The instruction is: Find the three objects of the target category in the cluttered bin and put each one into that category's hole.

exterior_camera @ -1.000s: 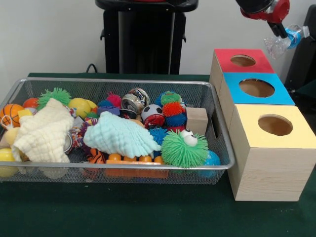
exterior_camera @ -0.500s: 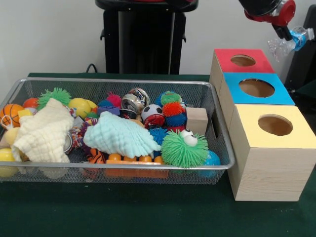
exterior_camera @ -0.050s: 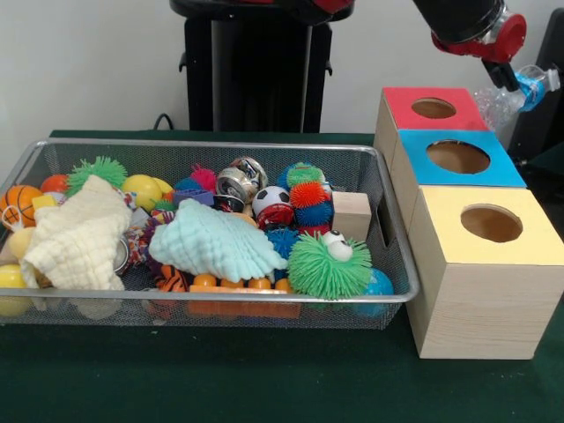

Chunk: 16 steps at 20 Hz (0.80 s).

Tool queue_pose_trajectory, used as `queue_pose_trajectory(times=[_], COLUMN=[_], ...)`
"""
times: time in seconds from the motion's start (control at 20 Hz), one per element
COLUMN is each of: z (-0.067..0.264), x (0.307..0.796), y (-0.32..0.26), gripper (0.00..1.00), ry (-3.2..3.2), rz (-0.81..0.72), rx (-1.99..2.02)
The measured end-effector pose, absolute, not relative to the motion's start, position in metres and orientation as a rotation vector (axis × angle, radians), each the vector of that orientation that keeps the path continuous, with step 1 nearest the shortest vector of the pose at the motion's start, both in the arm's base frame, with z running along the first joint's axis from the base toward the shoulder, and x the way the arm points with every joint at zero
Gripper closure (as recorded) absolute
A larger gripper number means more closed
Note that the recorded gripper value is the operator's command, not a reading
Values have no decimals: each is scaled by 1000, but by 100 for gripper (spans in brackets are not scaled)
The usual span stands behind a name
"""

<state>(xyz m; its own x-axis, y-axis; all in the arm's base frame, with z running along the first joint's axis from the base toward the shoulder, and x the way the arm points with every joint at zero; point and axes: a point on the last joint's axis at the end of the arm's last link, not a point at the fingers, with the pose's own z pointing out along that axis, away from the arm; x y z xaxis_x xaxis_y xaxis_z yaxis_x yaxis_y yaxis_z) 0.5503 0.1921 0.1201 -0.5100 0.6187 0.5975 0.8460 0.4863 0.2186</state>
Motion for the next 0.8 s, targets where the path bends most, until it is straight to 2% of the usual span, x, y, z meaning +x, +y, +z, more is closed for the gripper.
queue_pose_trajectory(times=[0.8], z=[113], x=[570], y=[164], gripper=[100], ry=[-2285], rz=[-721], rx=[-1251])
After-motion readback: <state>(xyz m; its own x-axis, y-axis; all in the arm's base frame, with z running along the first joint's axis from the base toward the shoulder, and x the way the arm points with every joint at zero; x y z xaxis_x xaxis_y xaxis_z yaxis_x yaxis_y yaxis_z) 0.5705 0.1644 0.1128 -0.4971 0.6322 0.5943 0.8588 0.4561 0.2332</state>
